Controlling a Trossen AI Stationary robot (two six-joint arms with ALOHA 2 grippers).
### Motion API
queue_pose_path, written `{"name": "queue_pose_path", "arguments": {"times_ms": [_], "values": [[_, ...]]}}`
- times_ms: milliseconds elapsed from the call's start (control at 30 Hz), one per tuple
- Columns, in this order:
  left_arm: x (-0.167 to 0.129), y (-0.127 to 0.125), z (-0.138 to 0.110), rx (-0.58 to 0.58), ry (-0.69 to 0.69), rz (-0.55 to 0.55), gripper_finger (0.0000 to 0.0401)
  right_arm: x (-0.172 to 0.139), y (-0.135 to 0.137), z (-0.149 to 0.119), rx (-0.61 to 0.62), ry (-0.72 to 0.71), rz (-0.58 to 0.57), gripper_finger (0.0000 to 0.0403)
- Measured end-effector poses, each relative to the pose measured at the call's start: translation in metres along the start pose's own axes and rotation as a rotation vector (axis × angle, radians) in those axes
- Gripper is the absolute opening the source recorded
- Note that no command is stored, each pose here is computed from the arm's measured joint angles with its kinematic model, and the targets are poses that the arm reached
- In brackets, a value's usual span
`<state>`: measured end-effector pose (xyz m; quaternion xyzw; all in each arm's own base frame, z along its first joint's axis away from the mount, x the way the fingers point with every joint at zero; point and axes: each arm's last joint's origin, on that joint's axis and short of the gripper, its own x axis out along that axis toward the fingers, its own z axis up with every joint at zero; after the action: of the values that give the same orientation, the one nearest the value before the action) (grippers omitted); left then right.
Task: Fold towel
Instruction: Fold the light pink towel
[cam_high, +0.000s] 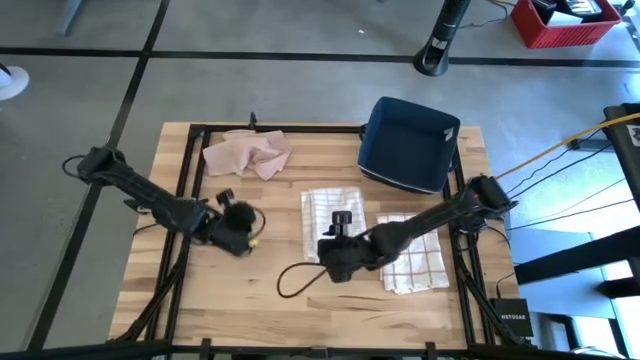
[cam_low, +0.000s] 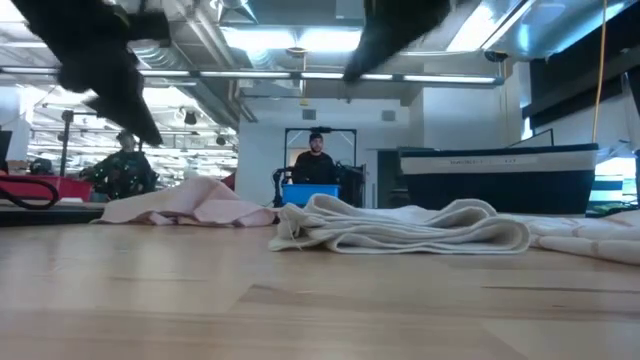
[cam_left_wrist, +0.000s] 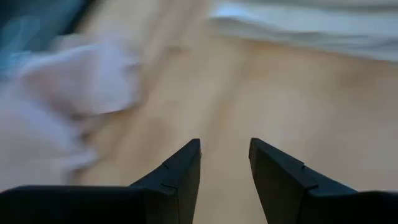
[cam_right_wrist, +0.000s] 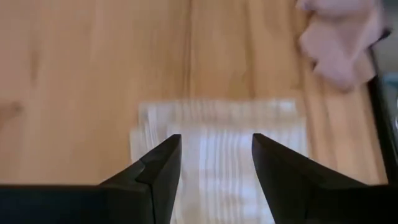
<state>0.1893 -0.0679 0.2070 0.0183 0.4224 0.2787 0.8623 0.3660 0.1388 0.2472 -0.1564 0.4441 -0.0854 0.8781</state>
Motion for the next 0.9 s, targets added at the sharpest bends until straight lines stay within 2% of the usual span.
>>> {"name": "queue_pose_path", "arguments": {"times_ms": [67, 200, 333, 433, 567, 900], "values": [[0.010, 0.017, 0.001, 0.020, 0.037, 0.097, 0.0130, -0.006, 0.007, -0.001, 0.032, -0.083, -0.004, 0.0198], [0.035, 0.045, 0.005, 0.051, 0.128, 0.219, 0.0130, 0.005, 0.025, -0.010, 0.068, -0.211, 0.006, 0.0198], [0.057, 0.077, 0.008, -0.055, 0.237, 0.290, 0.0130, 0.021, 0.033, -0.015, 0.180, -0.414, 0.044, 0.0198], [0.071, 0.100, 0.006, -0.095, 0.307, 0.289, 0.0130, 0.029, 0.033, -0.019, 0.224, -0.539, 0.059, 0.0198], [0.087, 0.120, 0.001, -0.138, 0.329, 0.256, 0.0130, 0.030, 0.033, -0.020, 0.194, -0.558, 0.074, 0.0198], [0.119, 0.146, -0.026, -0.232, 0.260, 0.311, 0.0130, 0.031, 0.032, -0.020, 0.187, -0.554, 0.070, 0.0198]]}}
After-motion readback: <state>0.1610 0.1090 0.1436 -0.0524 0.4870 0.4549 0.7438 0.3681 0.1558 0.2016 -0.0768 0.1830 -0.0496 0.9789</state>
